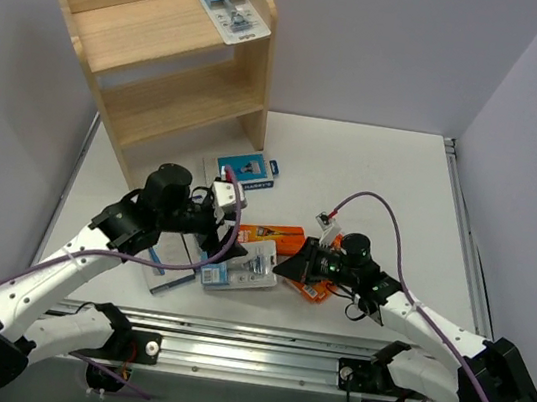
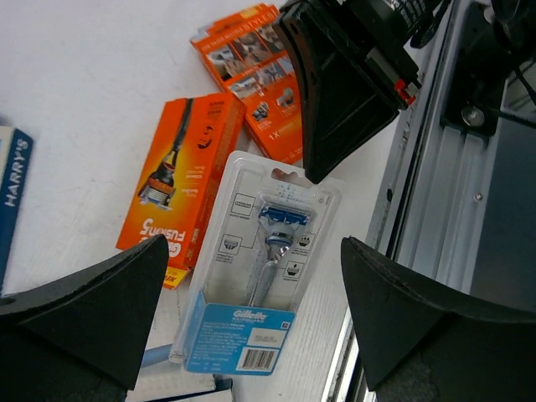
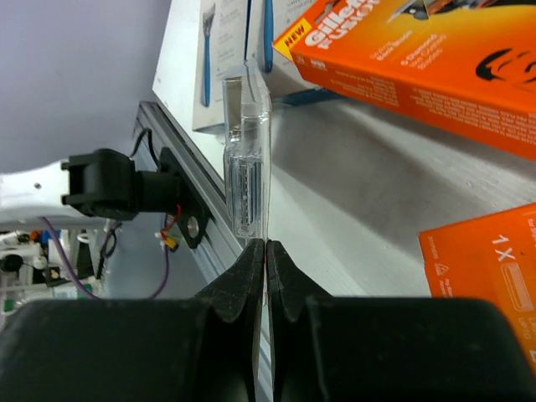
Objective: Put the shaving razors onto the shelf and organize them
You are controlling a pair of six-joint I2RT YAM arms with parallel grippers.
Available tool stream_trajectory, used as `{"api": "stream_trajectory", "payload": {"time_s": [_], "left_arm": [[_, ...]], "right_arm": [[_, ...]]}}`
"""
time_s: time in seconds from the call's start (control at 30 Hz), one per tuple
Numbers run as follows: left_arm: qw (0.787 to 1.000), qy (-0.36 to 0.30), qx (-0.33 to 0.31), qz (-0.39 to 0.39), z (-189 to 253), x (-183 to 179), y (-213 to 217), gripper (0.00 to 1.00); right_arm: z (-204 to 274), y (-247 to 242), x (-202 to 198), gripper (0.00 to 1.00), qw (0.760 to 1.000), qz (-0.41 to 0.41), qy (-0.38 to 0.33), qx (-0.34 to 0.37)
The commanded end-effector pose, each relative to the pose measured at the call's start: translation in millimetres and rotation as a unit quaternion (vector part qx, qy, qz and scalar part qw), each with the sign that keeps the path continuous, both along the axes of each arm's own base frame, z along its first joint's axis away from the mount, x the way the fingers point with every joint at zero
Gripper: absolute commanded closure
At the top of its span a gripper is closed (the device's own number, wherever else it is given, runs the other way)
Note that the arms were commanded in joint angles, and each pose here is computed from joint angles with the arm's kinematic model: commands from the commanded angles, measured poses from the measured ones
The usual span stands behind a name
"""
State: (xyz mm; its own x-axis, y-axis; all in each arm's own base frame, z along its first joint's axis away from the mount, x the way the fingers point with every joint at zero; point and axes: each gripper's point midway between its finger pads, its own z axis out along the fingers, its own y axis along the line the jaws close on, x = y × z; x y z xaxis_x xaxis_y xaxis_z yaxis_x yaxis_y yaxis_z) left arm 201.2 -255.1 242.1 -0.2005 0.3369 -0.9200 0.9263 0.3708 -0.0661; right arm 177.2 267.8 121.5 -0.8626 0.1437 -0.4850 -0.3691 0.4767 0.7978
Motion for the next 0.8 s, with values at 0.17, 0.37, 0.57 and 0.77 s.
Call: {"api": "stream_trajectory", "payload": {"time_s": [0.17,0.37,0.57,0.77], "left_arm": [[0.989,0.039,0.050,-0.137,-17.1,-9.7,-28.3,0.08],[0.984,0.052,0.065,-0.160,-34.4,-3.9,-37.2,0.11],[0.977,0.060,0.053,-0.197,-42.9,-5.9,-46.8,0.12],[0.976,0.056,0.036,-0.205,-46.6,1.9,-59.0,0.18]], "right_arm": [[30.9,-1.1,-9.2,1.00,0.992,0.055,-0.111,0.004],[44.8,-1.0,-15.0,1.00,0.984,0.087,-0.153,0.005],[45.5,0.1,-17.0,1.00,0.982,0.098,-0.161,0.009],[53.2,0.8,-21.2,1.00,0.979,0.107,-0.172,0.022]]}}
